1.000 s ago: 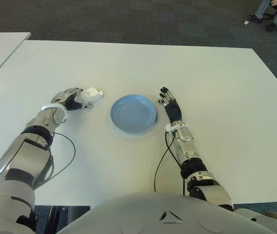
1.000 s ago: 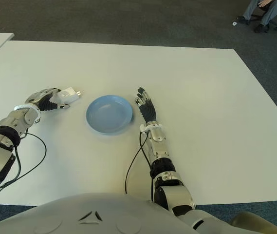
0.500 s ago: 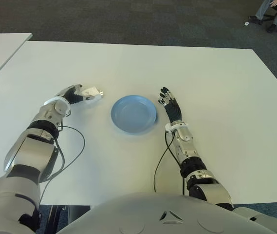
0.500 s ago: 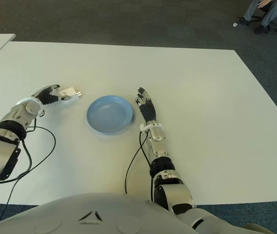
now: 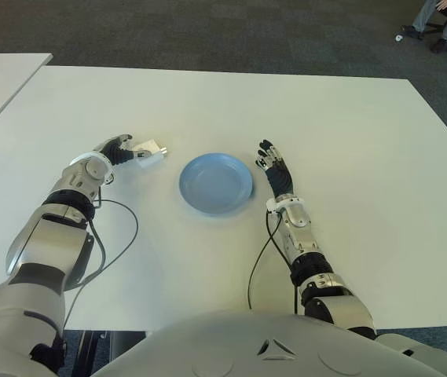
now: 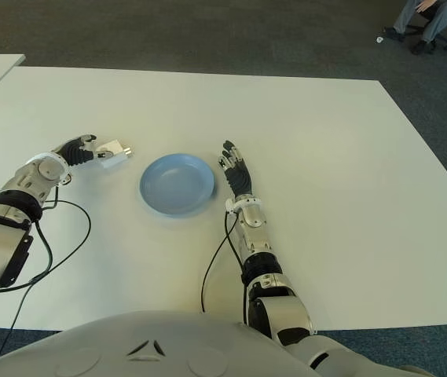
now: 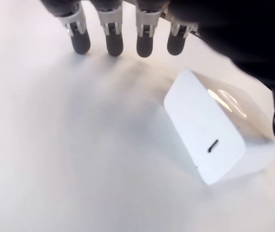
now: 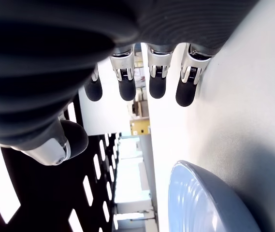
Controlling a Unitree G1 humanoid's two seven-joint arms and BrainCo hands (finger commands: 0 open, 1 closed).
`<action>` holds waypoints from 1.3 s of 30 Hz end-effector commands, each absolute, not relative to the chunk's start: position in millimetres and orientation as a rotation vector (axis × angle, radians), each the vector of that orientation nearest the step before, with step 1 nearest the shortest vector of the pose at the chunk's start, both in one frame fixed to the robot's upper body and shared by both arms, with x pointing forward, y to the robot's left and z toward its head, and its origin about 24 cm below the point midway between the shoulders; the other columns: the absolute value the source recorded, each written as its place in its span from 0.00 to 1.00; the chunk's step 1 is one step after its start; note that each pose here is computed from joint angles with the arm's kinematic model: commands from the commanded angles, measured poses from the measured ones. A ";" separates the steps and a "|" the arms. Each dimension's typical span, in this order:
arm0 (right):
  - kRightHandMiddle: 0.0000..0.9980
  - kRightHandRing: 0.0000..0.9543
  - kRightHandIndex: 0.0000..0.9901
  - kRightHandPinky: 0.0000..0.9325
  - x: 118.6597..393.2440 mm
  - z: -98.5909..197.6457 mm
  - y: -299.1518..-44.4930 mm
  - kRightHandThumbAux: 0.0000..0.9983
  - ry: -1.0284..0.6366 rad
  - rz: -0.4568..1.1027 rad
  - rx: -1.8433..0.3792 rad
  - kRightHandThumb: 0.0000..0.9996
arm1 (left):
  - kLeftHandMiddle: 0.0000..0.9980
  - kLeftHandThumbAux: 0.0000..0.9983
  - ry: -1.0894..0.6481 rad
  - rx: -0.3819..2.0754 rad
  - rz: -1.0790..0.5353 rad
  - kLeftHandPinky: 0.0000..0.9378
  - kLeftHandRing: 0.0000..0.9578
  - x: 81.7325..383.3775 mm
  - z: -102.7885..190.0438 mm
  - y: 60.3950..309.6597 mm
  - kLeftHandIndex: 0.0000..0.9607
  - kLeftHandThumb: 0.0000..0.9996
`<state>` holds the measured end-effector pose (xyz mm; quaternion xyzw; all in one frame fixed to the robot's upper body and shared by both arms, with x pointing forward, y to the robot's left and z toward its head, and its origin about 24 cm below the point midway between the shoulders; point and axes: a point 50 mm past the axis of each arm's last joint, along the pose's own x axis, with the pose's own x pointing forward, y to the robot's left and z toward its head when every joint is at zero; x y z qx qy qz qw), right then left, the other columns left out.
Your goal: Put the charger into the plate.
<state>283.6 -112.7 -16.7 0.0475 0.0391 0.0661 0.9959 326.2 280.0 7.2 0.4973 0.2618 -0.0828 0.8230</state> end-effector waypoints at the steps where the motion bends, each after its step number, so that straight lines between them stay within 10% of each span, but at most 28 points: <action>1: 0.03 0.02 0.00 0.04 277.0 -26.9 -108.6 0.52 0.132 0.123 0.119 0.00 | 0.00 0.38 0.668 1.038 -0.315 0.00 0.00 310.0 -23.3 262.4 0.00 0.07; 24: 0.01 0.00 0.00 0.00 277.6 -25.7 -106.7 0.51 0.129 0.130 0.105 0.00 | 0.12 0.32 0.617 1.453 -0.362 0.11 0.13 313.2 -22.5 260.3 0.00 0.03; 39: 0.02 0.00 0.00 0.01 277.1 -25.9 -106.8 0.50 0.132 0.128 0.103 0.00 | 0.08 0.31 0.541 1.550 -0.403 0.00 0.05 311.1 -24.9 256.9 0.00 0.00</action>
